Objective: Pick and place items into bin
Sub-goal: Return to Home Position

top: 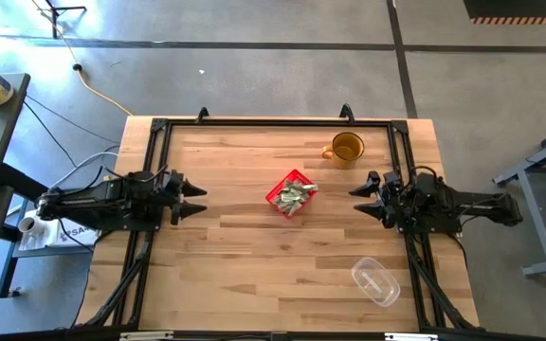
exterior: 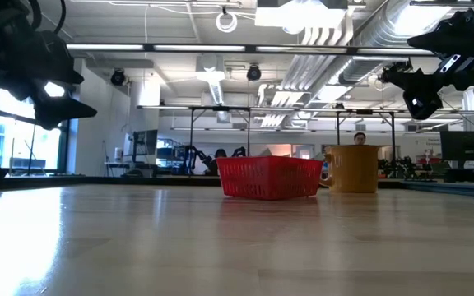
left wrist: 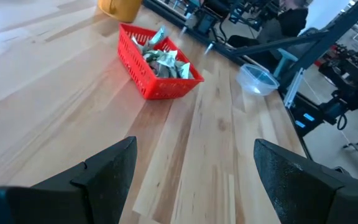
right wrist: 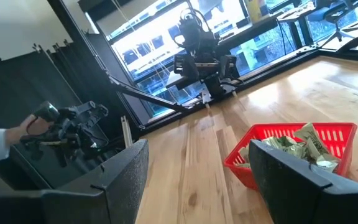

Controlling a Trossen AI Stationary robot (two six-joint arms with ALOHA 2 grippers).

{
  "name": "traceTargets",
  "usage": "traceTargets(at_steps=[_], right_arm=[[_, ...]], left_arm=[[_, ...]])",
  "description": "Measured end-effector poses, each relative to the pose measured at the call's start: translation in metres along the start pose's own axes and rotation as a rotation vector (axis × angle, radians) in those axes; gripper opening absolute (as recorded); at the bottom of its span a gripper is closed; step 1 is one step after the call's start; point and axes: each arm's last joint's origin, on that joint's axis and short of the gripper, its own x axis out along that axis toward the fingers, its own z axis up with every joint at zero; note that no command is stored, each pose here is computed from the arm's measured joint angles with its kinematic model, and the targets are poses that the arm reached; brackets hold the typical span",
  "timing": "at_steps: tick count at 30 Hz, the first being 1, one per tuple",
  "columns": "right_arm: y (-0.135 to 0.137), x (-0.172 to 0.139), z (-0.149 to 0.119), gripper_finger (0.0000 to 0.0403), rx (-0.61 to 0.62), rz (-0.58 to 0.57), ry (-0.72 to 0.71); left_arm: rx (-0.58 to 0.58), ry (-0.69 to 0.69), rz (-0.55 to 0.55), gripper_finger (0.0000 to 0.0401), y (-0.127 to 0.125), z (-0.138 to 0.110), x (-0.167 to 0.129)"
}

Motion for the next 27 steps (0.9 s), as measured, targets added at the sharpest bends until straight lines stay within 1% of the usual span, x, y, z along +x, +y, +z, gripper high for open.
traceTargets(at_steps=[21,23,27], right_arm=[[0.000,0.000,0.000,0.0267,0.000,0.003,-0.001],[0.001,0.000,0.002,0.0267,-0.004,0.016,-0.021],[0.005,0.000,0.008,0.0267,-0.016,0.050,-0.086]], left_arm=[[0.002,-0.003,-0.002,0.0356,0.000,0.000,0.000],[0.004,-0.051,-0.029,0.0356,-0.002,0.004,0.001],[0.013,-0.241,-0.129,0.0356,-0.012,0.022,-0.003]])
